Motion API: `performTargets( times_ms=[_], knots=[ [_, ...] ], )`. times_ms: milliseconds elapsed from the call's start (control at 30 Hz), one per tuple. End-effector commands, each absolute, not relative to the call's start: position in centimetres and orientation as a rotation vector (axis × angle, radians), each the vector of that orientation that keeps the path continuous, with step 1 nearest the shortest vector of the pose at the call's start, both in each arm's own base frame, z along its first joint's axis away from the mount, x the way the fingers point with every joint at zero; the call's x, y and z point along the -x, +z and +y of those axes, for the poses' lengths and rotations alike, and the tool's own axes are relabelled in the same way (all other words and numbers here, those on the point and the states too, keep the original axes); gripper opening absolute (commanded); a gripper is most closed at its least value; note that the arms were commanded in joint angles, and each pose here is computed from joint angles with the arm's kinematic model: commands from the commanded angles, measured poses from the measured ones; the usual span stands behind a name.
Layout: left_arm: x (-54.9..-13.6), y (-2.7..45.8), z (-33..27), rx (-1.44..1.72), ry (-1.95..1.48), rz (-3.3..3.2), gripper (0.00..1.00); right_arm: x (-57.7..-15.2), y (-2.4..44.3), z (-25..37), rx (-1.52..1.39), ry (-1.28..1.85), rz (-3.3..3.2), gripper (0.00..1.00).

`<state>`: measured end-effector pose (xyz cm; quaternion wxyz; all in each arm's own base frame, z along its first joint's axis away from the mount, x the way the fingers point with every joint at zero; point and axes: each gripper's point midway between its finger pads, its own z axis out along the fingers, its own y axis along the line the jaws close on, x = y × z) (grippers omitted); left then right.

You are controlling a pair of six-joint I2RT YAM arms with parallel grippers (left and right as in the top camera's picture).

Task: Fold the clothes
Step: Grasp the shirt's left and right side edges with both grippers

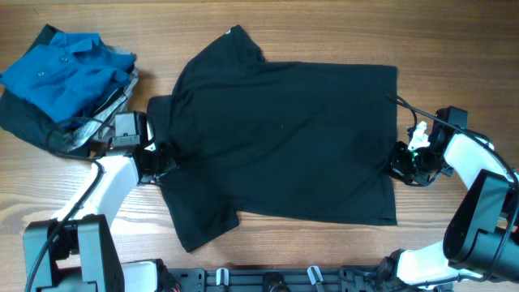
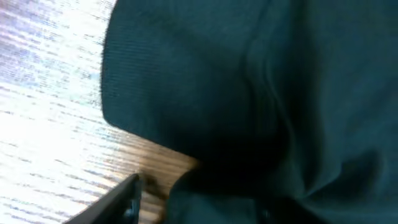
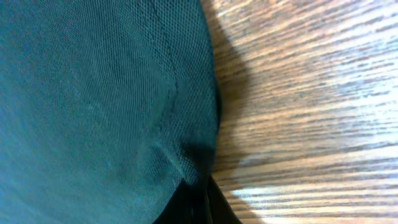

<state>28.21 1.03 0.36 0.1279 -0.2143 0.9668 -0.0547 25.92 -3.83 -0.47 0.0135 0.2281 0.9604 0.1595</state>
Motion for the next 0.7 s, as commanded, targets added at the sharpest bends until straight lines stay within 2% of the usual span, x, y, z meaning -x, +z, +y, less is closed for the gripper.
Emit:
performTargets(
  times_ms=[0, 167, 200, 233, 267, 367, 467, 500, 600, 667],
  knots=[
    [-27.6, -0.3, 1.4, 0.629, -0.135, 2.832, 0.49, -26.5, -0.5, -3.8, -0.723, 0.521, 2.982, 0.04],
    [-24.5, -0.7, 0.0, 0.622, -0.211, 2.967, 0.34, -26.5, -0.5, -4.0, -0.755, 0.511, 2.974, 0.05],
    [-24.4, -0.7, 0.1, 0.601, -0.203, 2.975, 0.43, -26.8, -0.5, -4.2, -0.763, 0.505, 2.963, 0.04],
    [-24.4, -0.7, 0.1, 0.587, -0.203, 2.977, 0.69, -27.1, -0.4, -4.6, -0.797, 0.497, 2.94, 0.04],
    [-24.6, -0.7, 0.1, 0.584, -0.203, 2.973, 0.88, -27.4, -0.4, -5.3, -0.847, 0.471, 2.915, 0.04],
    [-25.3, -0.4, 0.1, 0.577, -0.207, 2.949, 0.99, -27.9, 0.0, -7.3, -0.921, 0.451, 2.862, 0.04],
    [-26.6, -0.1, 0.0, 0.559, -0.233, 2.898, 1.0, -28.0, 0.2, -7.5, -0.903, 0.456, 2.861, 0.04],
    [-27.0, 0.0, -0.4, 0.55, -0.274, 2.884, 0.96, -28.0, 0.2, -7.3, -0.881, 0.466, 2.865, 0.04],
    [-27.3, 0.1, -1.0, 0.54, -0.325, 2.873, 0.68, -27.8, 0.2, -7.2, -0.873, 0.472, 2.873, 0.04],
    [-27.0, 0.1, -1.4, 0.538, -0.354, 2.882, 0.6, -27.8, 0.2, -7.2, -0.874, 0.472, 2.873, 0.05]
  ],
)
